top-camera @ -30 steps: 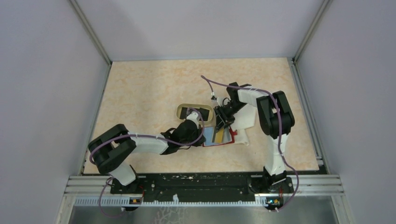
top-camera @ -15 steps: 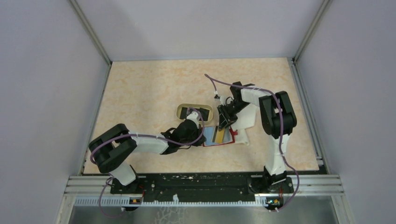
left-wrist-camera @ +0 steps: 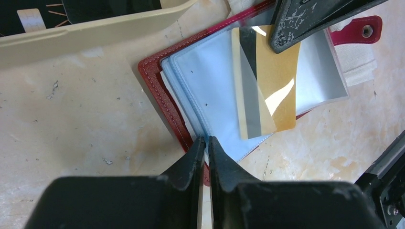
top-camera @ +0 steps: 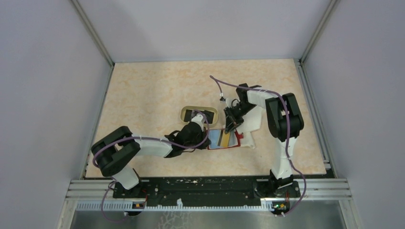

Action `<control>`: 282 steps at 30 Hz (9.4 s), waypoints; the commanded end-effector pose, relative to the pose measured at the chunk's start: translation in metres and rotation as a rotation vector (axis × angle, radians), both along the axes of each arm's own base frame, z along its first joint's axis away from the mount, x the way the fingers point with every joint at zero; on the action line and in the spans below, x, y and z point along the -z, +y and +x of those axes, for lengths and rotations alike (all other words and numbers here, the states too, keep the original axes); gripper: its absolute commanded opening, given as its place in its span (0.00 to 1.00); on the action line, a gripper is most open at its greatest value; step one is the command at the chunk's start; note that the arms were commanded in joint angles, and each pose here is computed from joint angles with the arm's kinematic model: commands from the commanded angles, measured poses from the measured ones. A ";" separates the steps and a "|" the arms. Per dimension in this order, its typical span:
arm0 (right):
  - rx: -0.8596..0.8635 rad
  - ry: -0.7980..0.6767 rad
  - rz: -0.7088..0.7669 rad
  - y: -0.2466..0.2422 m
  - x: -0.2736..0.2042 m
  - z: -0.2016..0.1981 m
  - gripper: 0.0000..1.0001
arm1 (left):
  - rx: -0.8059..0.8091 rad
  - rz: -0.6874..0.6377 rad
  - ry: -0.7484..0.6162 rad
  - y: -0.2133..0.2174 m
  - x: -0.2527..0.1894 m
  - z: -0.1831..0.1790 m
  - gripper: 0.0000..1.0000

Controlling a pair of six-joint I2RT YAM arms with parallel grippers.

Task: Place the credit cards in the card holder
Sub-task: Insert the credit card into the card holder.

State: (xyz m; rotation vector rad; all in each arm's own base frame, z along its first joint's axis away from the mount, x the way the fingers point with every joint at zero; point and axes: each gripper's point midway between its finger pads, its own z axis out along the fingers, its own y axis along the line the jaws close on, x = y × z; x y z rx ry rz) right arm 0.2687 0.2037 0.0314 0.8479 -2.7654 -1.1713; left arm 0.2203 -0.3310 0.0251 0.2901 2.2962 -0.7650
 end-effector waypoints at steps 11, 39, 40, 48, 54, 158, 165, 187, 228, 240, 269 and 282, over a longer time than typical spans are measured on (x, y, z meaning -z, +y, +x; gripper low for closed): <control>-0.089 -0.055 -0.082 0.004 0.001 0.006 0.00 | 0.038 0.052 0.016 -0.002 0.015 0.000 0.13; -0.125 -0.351 -0.007 0.002 -0.055 0.022 0.41 | 0.146 -0.175 -0.105 -0.001 -0.055 -0.024 0.34; -0.133 -0.374 -0.001 0.002 -0.060 0.022 0.41 | 0.155 -0.186 -0.119 0.000 -0.058 -0.025 0.34; -0.370 -0.845 0.275 0.013 -0.136 -0.004 0.29 | 0.113 -0.354 -0.327 0.029 -0.102 -0.032 0.70; -0.934 -1.291 0.414 0.013 -0.100 -0.054 0.23 | 0.060 -0.353 -0.381 0.048 -0.101 -0.029 0.98; -0.810 -1.029 0.234 0.040 -0.035 -0.039 0.01 | 0.105 -0.440 -0.059 -0.005 -0.042 -0.016 0.45; -0.818 -0.970 0.171 0.034 -0.015 -0.036 0.01 | 0.114 -0.436 -0.046 -0.011 -0.039 -0.015 0.45; -0.890 -0.882 0.073 0.021 0.018 -0.040 0.00 | 0.137 -0.367 -0.028 -0.012 -0.027 -0.015 0.51; -0.749 -0.971 0.208 0.018 -0.048 -0.030 0.18 | 0.273 -0.538 0.016 -0.048 -0.058 -0.025 0.51; -0.370 -0.805 0.235 0.007 -0.066 0.005 0.42 | 0.340 -0.571 0.045 -0.069 -0.058 -0.023 0.51; -0.348 -0.611 0.087 -0.012 -0.031 0.006 0.45 | 0.320 -0.573 -0.184 -0.029 -0.101 -0.032 0.53; -0.414 -0.519 0.134 0.010 -0.023 -0.017 0.36 | 0.244 -0.489 -0.070 -0.032 -0.044 -0.021 0.51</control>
